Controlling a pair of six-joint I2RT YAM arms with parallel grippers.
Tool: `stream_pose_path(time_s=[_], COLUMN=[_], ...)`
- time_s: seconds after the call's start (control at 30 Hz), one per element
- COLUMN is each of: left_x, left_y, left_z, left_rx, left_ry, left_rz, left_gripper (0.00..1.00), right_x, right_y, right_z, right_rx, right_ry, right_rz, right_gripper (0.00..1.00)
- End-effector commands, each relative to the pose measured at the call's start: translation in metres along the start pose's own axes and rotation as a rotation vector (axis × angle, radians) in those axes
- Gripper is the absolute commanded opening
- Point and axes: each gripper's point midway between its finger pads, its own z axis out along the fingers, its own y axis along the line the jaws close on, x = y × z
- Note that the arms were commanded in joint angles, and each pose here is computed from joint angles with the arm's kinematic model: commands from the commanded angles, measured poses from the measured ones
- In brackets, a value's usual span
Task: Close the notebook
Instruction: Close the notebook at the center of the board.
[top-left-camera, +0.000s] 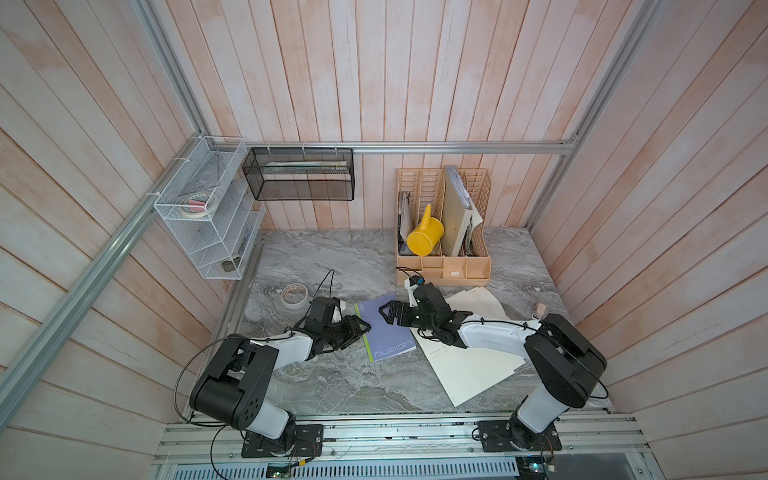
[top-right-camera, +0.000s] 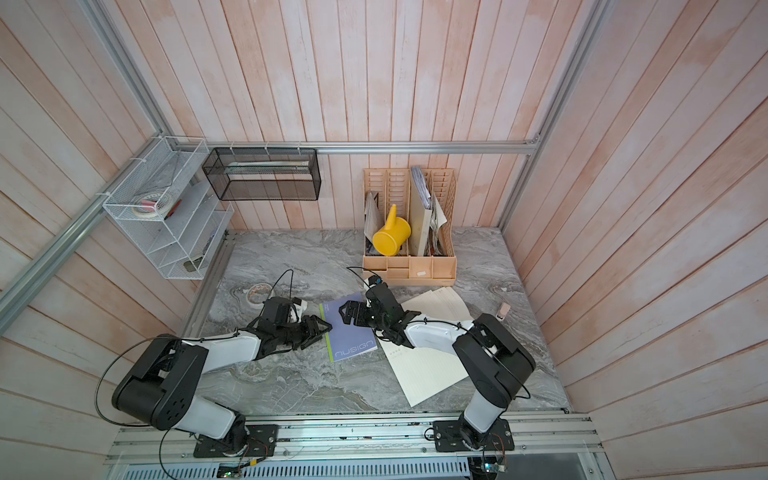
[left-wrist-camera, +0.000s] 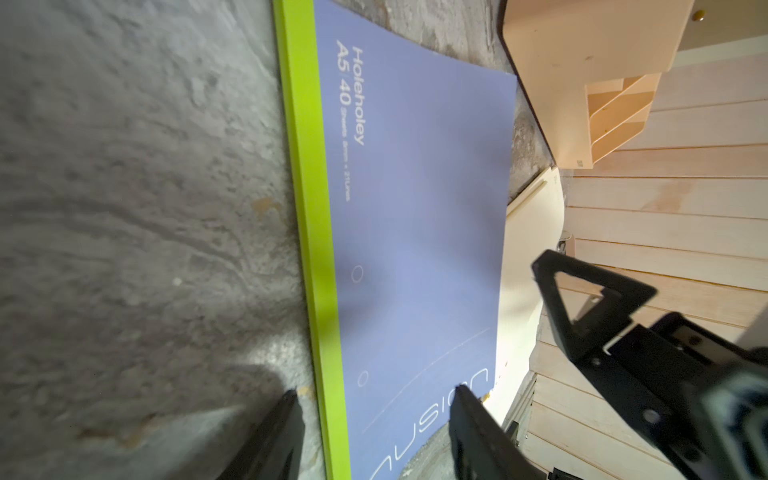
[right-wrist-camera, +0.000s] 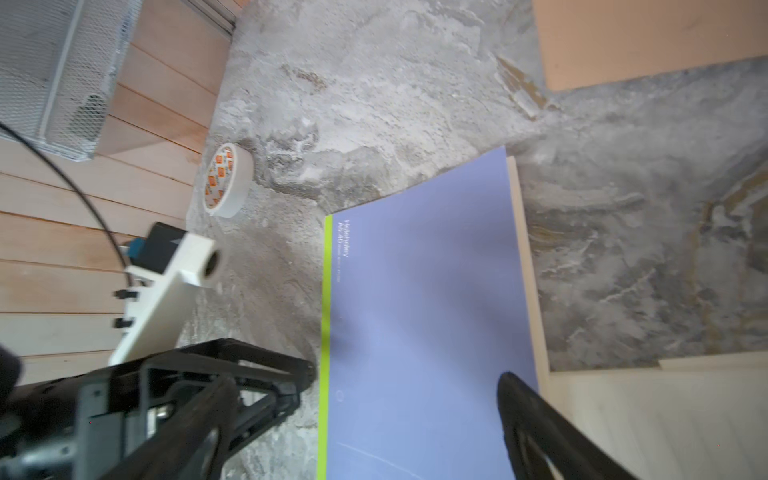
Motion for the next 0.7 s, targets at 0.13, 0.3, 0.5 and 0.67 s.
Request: stream_pose_path(time_s=[0.13,0.3,0.5,0.67], left_x=[-0.001,-0.003,0.000,0.000], left_y=[0.014,0.019,0.029,0.033], left_z=[-0.003,-0.001,0.002,0.003], left_rx=[-0.053,-0.060,-0.084,-0.096], left_ry=[0.001,0.005,0.018,0.018], left_rz=[-0.025,-0.045,-0.066,-0.078], left_gripper=[0.59,0.59,0.59,0.59], right_x=[0.011,0.019,0.014,-0.004], right_y=[-0.015,-0.017,-0.015,-0.005], right_z=[0.013,0.018,0.013,-0.002], right_rx=[-0.018,-0.023,-0.018,-0.020], right_ry=[0.048,0.082,0.070,0.007], right_rz=[0.007,0.012,0.002,-0.024], right_gripper=[0.98,0.98,0.98,0.98])
